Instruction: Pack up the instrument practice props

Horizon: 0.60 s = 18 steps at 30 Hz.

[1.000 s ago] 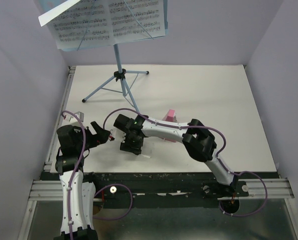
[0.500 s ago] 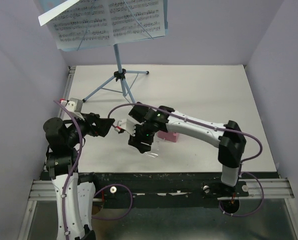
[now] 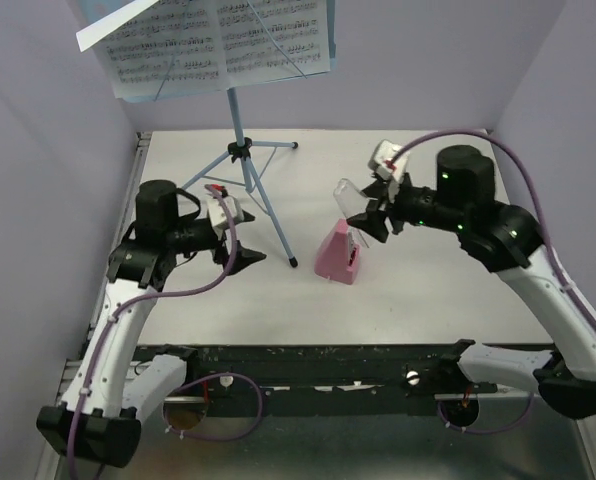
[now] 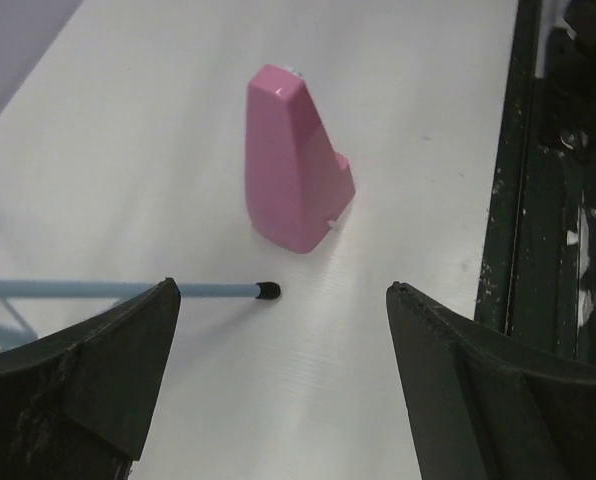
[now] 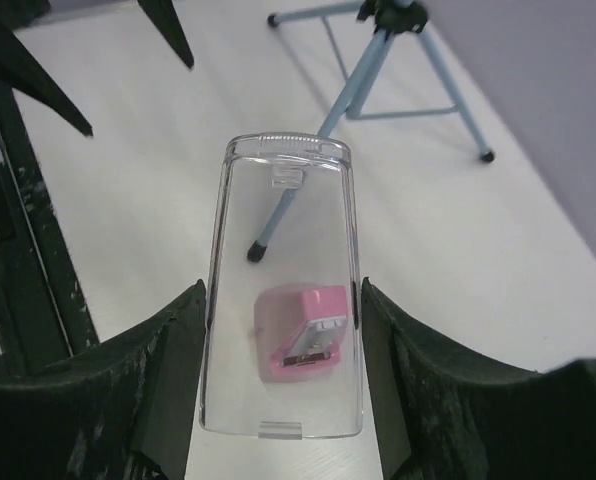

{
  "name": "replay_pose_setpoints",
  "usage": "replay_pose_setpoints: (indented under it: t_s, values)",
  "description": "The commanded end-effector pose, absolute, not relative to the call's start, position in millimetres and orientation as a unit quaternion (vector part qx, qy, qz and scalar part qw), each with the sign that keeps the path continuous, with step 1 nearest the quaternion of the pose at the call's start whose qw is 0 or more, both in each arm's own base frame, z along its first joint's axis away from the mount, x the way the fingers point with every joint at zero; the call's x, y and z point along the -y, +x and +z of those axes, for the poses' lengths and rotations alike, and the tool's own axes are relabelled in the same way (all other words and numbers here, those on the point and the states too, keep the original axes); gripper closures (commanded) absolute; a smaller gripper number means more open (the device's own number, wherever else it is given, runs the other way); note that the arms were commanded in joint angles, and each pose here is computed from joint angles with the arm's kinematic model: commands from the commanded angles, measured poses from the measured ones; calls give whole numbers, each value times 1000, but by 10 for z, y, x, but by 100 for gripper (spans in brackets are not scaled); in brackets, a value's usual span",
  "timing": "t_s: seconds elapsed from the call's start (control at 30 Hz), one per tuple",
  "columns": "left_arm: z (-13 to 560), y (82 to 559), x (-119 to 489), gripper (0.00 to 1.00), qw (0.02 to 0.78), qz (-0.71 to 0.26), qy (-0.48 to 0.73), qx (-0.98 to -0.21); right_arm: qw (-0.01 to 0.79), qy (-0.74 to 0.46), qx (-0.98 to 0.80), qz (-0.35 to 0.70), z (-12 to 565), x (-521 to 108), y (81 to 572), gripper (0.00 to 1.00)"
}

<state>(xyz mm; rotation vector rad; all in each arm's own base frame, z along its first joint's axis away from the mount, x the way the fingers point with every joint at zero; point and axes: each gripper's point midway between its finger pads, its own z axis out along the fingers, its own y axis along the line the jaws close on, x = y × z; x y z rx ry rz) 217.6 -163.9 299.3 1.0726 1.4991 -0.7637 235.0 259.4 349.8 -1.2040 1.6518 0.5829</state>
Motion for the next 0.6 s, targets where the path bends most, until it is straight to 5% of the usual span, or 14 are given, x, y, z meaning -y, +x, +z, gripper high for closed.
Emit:
replay_pose_setpoints:
  t_s: [0.0,0.3,0.57]
  values:
    - [2853,2193,1986,5,504,-290,610,-539,536,-431,-691,220,3536,-2280,2577,100]
    - [2759,2748,2810,15,428,-325,695,-478,516,-398,-713,259,3175,-1760,2851,100]
    - [2611,2886,3269,26,360,-379,715,-464,551,-340,-739,185,2988,-1413,3001,100]
